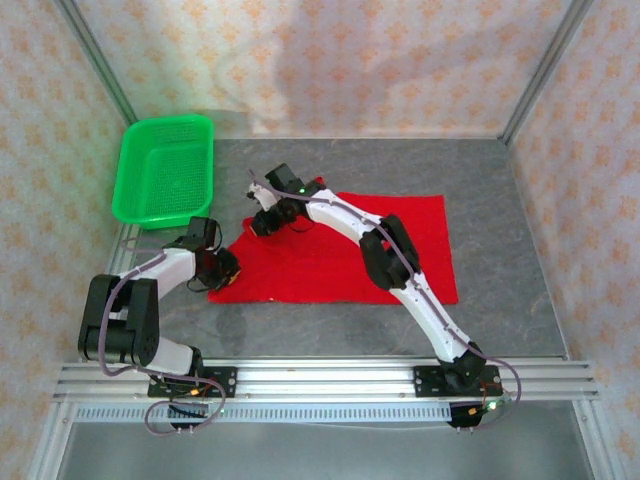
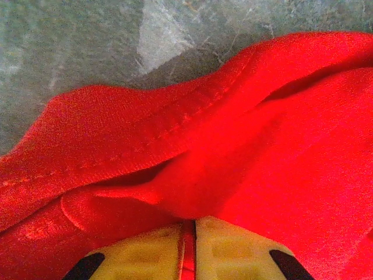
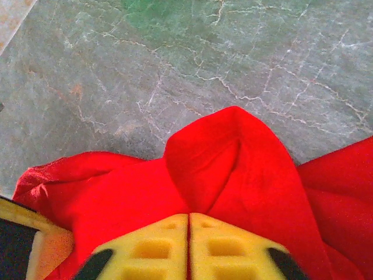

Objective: Fold and stack the t-shirts

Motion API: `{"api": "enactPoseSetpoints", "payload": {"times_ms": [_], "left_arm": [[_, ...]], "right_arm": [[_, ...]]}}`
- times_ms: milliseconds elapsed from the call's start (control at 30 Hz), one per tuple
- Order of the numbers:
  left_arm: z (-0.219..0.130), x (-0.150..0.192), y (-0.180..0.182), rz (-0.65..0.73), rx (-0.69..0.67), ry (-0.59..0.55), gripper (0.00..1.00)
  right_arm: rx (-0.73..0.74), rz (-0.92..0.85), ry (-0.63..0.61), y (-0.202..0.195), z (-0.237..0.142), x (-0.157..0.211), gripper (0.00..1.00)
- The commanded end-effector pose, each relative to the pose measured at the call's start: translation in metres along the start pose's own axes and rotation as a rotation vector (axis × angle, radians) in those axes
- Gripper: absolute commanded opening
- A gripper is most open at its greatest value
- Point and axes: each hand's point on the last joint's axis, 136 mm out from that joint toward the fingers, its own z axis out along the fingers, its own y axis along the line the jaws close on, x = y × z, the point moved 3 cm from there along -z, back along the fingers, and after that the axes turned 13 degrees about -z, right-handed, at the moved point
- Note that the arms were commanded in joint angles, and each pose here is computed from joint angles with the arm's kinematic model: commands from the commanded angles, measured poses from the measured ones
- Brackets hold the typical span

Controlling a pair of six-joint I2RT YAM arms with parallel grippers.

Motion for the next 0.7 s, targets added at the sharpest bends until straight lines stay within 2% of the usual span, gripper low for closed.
{"api": "enactPoseSetpoints", "payload": {"times_ms": [0, 333, 667], "left_arm": [[0.007, 0.001, 0.021, -0.012, -0.091, 0.012, 0.13], [0.007, 0.001, 0.030, -0.007, -0.125, 0.005, 0.13], [0.008, 0.002, 0.038, -0.013, -0.142, 0.000, 0.13]], "right_arm": [[0.046, -0.019, -0.043, -0.002, -0.018, -0.017, 0.01], [0.164, 0.041, -0.122, -0.030, -0.052, -0.038, 0.00], [0.234, 0.101, -0.108, -0.053, -0.059, -0.031, 0.00]]}}
